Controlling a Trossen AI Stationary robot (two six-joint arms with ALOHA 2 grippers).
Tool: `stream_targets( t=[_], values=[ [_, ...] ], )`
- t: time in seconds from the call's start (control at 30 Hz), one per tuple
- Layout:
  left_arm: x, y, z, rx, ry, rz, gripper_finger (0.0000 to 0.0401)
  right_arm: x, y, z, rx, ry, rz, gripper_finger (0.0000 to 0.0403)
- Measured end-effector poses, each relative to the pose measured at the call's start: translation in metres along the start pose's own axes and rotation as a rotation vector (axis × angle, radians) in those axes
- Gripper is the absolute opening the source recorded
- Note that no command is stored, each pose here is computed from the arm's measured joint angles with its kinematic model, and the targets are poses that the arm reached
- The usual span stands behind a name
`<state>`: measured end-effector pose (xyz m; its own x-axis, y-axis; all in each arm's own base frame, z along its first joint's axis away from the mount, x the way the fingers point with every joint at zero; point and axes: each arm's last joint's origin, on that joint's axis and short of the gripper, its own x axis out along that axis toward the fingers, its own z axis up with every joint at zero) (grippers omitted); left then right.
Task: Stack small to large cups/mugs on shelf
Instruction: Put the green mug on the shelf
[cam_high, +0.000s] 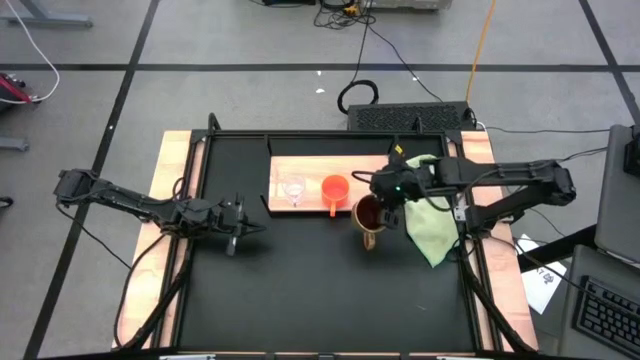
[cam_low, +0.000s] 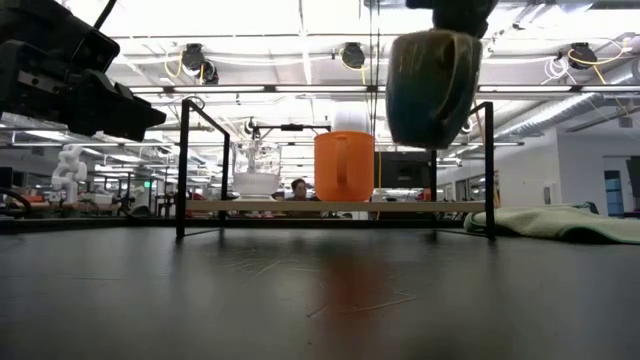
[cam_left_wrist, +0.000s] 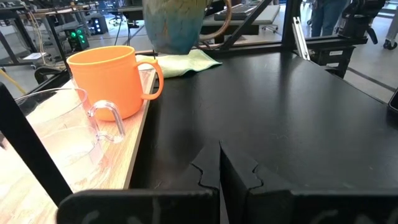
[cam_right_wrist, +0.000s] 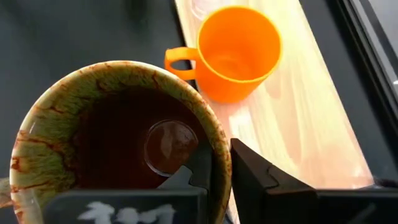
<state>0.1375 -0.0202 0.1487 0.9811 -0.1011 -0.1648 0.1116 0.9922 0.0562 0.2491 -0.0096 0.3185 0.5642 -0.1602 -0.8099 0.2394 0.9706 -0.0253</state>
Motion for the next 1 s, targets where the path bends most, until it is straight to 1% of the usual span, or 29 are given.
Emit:
stream_targets(
  t=[0.13,0.33,0.53,0.63,1.0],
  values=[
    [0.0,0.0,0.0,0.007,0.001,0.0,0.0003,0.004,-0.007,0.005,-0.024,0.028,0.025,0.0025],
    [0.0,0.0,0.0,0.01,0.001,0.0,0.0003,0.005,-0.025,0.009,0.007,0.07,-0.019,0.0025],
    [0.0,0.0,0.0,0.05,0.001,0.0,0.0003,0.005,-0.048,0.009,0.063,0.078,0.009,0.0025],
    [0.0,0.0,0.0,0.067,0.001,0.0,0.0003,0.005,-0.057,0.01,0.069,0.073,0.01,0.0025],
    [0.0,0.0,0.0,0.129,-0.001,0.0,0.0003,0.006,-0.075,0.009,0.082,0.069,-0.003,0.0025]
  ],
)
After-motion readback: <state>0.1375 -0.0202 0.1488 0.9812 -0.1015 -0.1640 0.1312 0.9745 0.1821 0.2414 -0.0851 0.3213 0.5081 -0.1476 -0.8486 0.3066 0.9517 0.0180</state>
